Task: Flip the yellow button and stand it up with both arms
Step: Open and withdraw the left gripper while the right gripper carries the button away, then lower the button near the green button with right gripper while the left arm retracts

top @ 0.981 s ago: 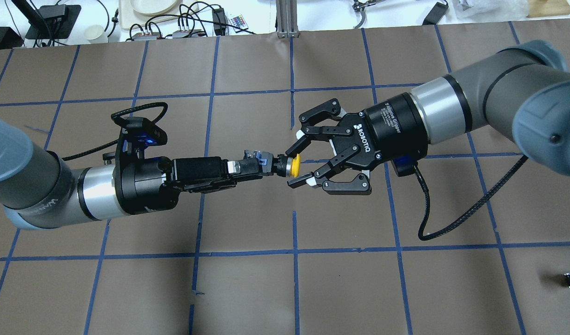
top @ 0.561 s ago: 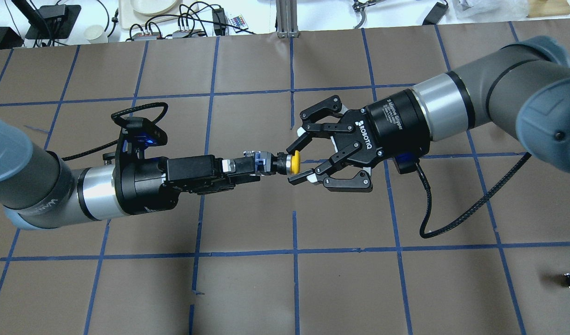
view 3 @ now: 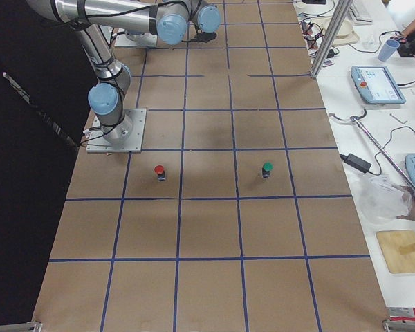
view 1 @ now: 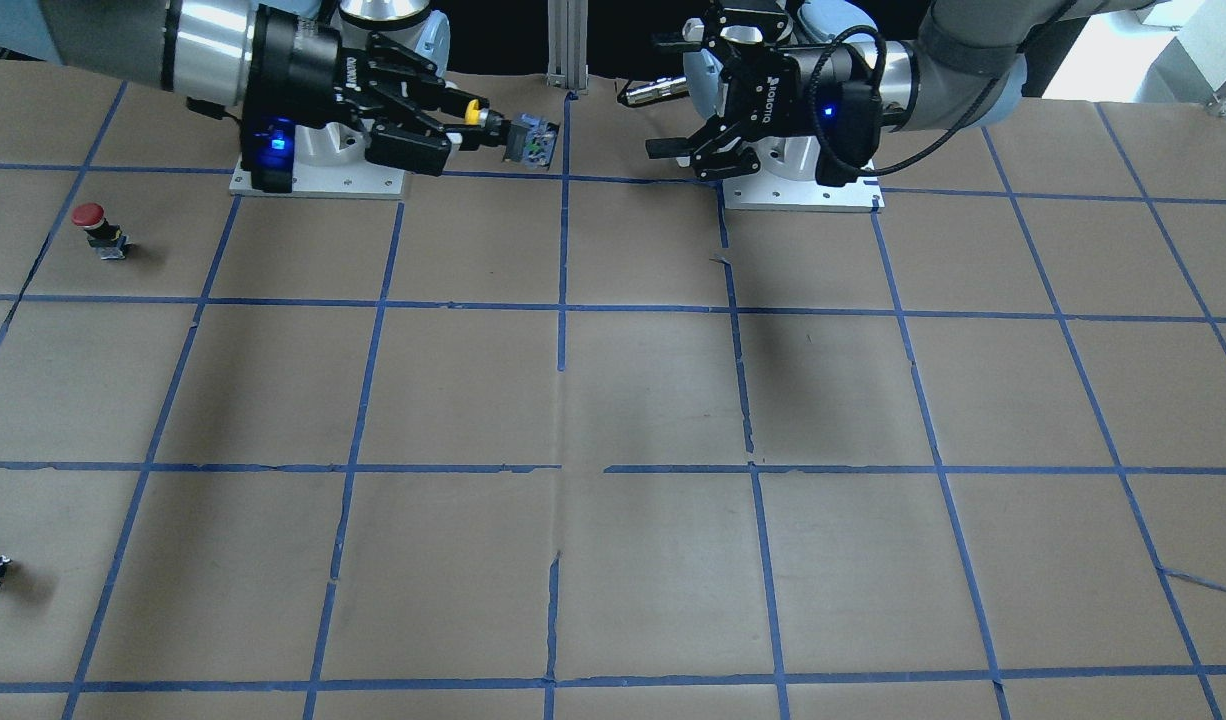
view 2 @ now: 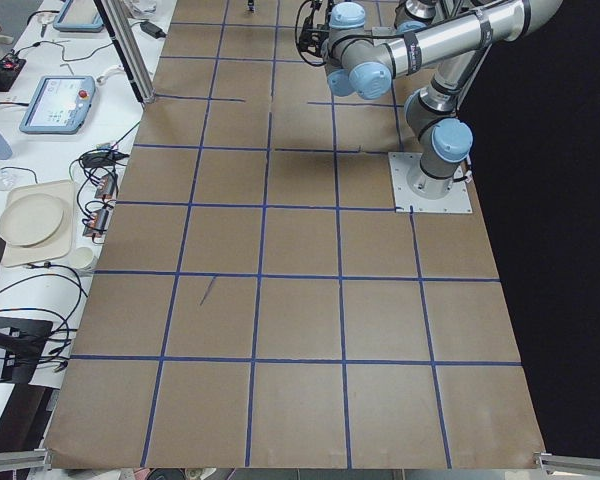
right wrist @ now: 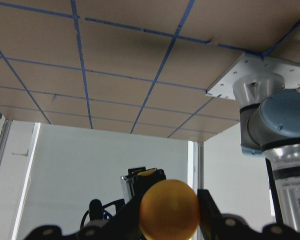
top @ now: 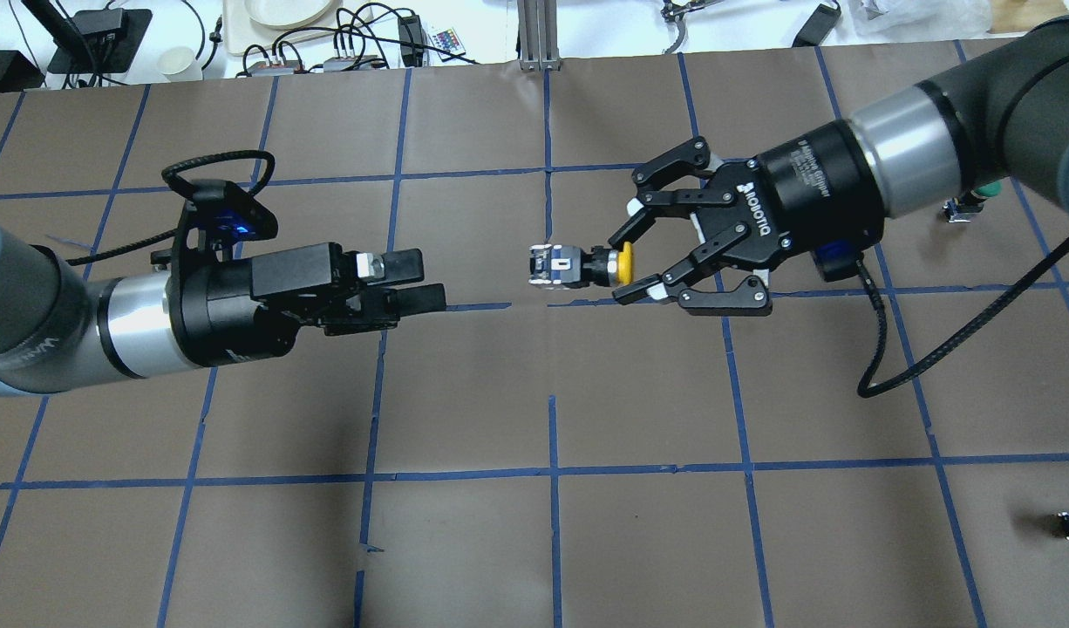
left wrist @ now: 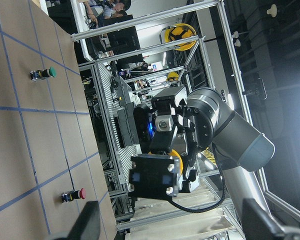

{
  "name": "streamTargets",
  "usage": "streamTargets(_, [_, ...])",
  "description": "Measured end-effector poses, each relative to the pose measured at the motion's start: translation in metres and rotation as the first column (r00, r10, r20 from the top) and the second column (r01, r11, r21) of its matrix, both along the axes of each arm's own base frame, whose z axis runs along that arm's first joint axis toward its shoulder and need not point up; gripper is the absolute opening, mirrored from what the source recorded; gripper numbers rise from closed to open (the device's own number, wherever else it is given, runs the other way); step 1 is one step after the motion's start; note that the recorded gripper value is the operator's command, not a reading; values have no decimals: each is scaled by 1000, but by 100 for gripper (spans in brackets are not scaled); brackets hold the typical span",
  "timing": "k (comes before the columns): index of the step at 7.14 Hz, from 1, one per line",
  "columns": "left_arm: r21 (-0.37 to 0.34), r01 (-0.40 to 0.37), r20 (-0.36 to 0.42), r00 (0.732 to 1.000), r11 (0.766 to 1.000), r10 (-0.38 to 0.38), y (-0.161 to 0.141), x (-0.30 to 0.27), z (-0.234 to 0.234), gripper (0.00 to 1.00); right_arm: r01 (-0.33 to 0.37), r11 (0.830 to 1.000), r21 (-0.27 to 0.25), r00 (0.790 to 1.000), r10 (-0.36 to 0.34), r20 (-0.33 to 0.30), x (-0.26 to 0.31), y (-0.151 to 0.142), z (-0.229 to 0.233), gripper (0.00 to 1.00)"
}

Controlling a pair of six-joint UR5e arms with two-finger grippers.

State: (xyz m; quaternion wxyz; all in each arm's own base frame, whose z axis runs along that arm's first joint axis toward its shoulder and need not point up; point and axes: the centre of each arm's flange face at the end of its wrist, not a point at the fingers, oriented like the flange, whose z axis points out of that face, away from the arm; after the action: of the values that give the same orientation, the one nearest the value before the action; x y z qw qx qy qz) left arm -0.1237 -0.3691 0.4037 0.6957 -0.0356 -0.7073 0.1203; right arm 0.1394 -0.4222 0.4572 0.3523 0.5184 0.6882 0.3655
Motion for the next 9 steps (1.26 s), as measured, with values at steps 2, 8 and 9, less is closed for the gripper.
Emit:
streamTargets(2, [25,0,10,1000,1000,0,-31,31,11,99,-155,978,-139,973,126,-196,-61,-7,-4,4])
streamTargets(8, [133,85,159,982,987,-106,-139,58,3,99,-968,180,-173,248,619,-745,-198,-45,-33,4])
streamTargets(9, [119,134,210,965,984,-157,-143,33,6,99,-987,50,-153,150,621,-769,-215,-53,-43,4])
